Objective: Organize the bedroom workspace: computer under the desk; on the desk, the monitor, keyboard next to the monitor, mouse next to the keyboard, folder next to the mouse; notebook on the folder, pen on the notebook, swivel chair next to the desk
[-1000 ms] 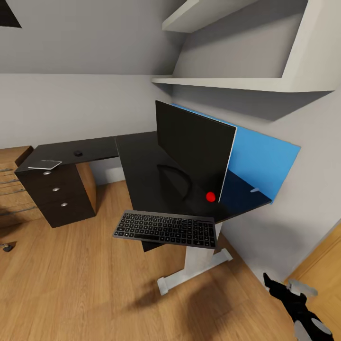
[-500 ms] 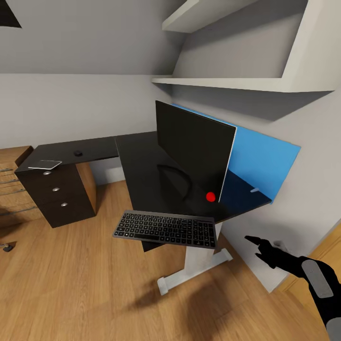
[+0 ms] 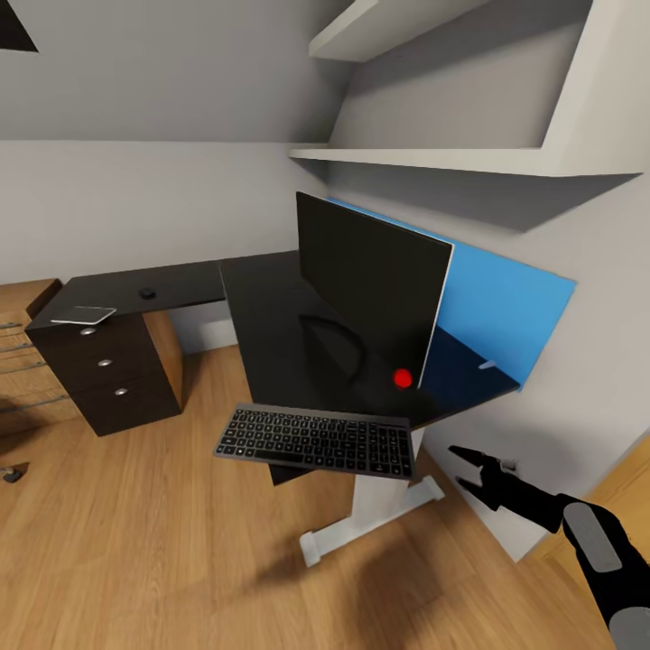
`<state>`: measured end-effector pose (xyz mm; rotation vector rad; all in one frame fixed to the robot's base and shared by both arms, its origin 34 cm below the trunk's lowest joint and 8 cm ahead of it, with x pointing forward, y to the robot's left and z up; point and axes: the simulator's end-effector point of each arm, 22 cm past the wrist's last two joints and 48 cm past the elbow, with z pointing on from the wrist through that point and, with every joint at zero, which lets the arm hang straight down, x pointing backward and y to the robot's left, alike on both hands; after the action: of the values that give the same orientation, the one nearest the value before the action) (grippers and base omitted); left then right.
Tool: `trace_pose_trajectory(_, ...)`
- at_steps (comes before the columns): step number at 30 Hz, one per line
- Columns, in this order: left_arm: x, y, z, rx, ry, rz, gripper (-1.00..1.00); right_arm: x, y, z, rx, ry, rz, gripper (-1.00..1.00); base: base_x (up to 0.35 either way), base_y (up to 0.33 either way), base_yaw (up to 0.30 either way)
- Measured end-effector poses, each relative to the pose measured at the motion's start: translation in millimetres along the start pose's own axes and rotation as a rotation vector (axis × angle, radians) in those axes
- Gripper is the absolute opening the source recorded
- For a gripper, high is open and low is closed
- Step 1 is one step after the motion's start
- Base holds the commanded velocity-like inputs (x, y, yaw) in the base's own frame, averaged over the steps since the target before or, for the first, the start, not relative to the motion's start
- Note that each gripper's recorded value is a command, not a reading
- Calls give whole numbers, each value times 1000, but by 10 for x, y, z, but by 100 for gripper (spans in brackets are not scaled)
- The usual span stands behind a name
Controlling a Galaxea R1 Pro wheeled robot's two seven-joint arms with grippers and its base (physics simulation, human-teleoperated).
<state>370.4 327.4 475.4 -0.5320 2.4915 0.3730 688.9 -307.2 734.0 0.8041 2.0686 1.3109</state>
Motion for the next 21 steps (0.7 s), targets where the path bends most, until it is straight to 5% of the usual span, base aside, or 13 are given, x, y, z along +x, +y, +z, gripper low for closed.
trace_pose_trajectory(21, -46, -1, 0, 0, -23, -9, 100, 406, -76, 261, -11, 60, 70, 100, 112, 43, 0)
